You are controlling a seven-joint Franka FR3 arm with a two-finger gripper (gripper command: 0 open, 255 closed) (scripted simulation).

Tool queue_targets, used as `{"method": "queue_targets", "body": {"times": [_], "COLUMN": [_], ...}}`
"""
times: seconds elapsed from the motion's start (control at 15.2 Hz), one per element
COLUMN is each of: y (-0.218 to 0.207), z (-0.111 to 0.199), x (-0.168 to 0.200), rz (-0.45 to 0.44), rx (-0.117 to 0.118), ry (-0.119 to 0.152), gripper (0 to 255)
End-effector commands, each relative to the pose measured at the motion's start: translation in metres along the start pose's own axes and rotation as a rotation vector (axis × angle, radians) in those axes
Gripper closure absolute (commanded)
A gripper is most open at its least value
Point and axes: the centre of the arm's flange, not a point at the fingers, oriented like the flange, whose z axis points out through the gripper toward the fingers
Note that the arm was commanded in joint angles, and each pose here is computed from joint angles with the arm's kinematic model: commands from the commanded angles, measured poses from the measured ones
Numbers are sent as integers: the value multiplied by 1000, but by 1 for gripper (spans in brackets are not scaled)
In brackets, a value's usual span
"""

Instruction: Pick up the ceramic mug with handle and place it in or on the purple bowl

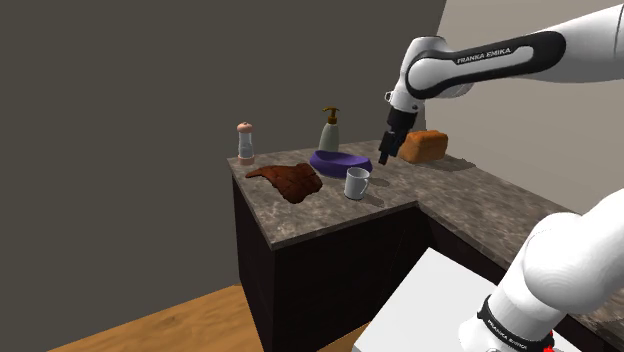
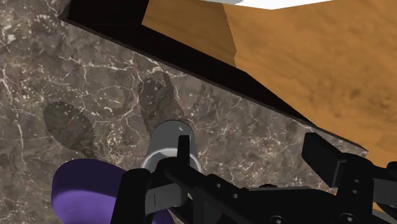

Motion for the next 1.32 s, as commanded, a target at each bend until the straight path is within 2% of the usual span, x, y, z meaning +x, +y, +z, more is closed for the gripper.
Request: {"method": "queue_targets", "body": {"times": [0.0, 0.79, 1.25], "y": [18, 115, 116], "z": [18, 111, 146], "x": [15, 101, 105], "rz": [0, 0, 1], "rx": [5, 38, 39], "ry": [4, 24, 25], "gripper": [0, 0, 0]}}
